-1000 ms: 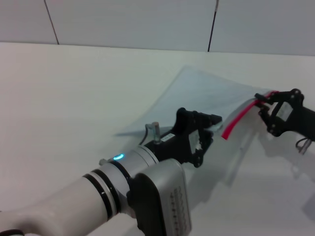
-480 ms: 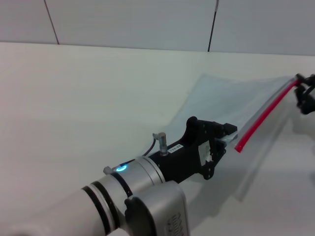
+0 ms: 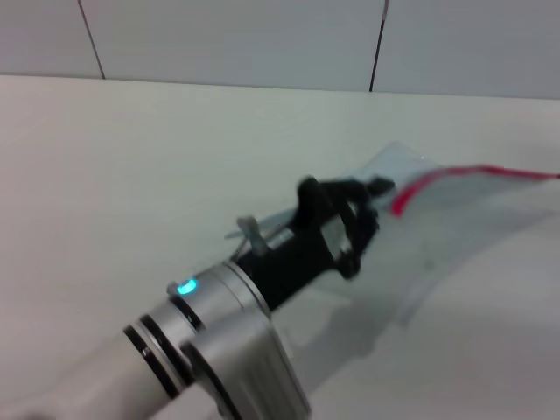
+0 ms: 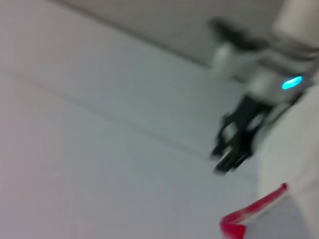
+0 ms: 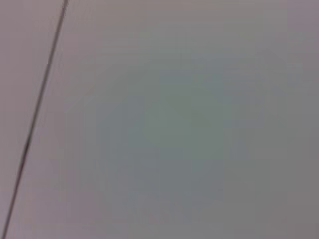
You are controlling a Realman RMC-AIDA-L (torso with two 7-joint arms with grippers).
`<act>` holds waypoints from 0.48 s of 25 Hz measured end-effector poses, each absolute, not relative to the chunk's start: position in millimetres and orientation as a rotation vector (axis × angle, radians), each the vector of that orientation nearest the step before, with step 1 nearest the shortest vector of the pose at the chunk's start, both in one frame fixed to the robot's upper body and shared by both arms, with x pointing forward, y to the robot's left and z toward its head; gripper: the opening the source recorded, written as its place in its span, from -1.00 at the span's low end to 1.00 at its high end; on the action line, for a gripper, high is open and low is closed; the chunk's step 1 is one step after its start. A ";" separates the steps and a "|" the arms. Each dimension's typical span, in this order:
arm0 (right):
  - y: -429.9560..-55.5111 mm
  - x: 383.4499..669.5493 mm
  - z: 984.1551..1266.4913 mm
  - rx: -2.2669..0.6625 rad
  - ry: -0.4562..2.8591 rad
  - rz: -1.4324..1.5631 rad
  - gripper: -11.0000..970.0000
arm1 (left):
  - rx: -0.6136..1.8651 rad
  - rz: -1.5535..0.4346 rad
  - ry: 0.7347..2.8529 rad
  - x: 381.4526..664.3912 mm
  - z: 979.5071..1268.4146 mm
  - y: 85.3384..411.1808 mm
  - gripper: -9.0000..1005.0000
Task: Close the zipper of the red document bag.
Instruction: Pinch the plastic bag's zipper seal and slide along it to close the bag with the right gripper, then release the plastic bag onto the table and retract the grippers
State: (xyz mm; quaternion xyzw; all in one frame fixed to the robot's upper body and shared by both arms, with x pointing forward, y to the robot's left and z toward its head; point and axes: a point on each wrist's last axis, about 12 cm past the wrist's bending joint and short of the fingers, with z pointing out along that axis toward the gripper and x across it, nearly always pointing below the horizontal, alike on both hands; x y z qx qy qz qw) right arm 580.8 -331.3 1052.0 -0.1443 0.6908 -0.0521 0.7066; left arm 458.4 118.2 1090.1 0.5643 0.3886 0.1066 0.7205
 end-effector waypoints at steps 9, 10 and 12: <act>-332.5 540.6 1060.7 -0.164 1.294 -0.034 0.33 | 0.779 0.173 1.059 501.7 1100.7 156.1 -0.46; -331.2 536.8 1061.7 -0.159 1.270 -0.024 0.37 | 0.736 0.156 1.069 503.9 1101.4 160.2 -0.37; -327.2 531.5 1064.6 -0.159 1.225 0.000 0.46 | 0.607 0.107 1.085 509.6 1103.4 174.9 -0.19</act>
